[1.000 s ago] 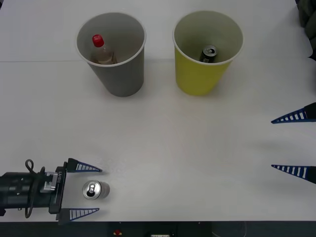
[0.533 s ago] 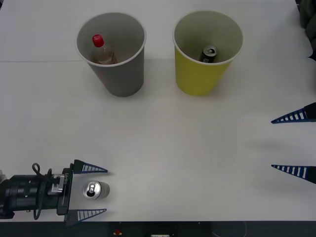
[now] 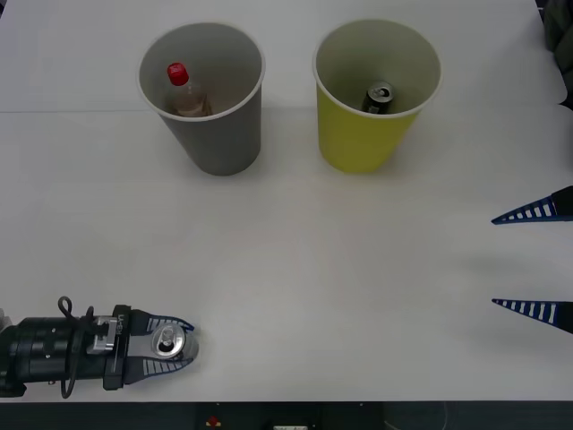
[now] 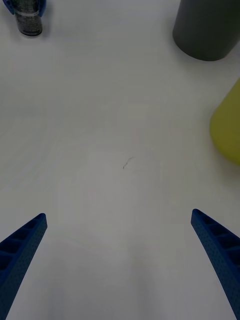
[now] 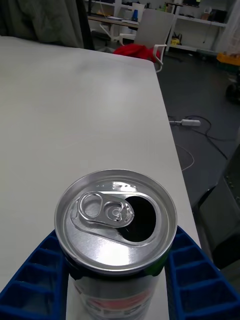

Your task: Put the can into the green bin and the plastic bottle into the gray bin

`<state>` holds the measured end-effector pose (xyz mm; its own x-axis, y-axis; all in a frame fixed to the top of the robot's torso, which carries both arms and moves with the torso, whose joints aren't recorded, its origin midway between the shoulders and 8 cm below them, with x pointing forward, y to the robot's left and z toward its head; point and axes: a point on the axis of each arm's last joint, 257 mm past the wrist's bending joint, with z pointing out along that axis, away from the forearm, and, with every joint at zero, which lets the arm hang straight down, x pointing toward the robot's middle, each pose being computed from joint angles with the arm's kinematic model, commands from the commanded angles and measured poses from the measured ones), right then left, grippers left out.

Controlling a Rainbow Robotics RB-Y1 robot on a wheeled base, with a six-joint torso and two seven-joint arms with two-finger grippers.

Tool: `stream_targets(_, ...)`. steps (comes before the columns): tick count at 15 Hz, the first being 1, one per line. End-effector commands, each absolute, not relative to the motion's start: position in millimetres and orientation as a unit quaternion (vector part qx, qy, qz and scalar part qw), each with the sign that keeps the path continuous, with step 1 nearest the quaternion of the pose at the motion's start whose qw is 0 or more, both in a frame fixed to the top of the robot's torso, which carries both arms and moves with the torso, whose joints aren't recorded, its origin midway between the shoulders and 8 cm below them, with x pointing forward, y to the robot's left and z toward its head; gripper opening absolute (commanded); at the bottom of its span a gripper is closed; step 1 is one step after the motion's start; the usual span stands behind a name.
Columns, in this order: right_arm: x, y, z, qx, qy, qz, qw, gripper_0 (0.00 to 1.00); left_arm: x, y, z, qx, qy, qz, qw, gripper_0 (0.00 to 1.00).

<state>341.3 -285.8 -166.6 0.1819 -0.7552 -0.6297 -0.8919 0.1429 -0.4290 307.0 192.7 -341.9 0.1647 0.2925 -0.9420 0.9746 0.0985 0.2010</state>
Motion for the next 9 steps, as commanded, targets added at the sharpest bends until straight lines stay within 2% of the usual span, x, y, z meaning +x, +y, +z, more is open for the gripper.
stream_targets(1,341,-286,-167,-0.649,0.634,0.083,0.411,1.00,307,193,-341,0.577,0.548,-0.343,0.499,0.00)
stream_targets(6,341,-286,-167,-0.649,0.634,0.083,0.411,1.00,311,179,-324,0.570,0.537,-0.357,0.509,0.00)
stream_targets(9,341,-286,-167,-0.649,0.634,0.083,0.411,1.00,313,171,-314,0.559,0.548,-0.375,0.497,0.00)
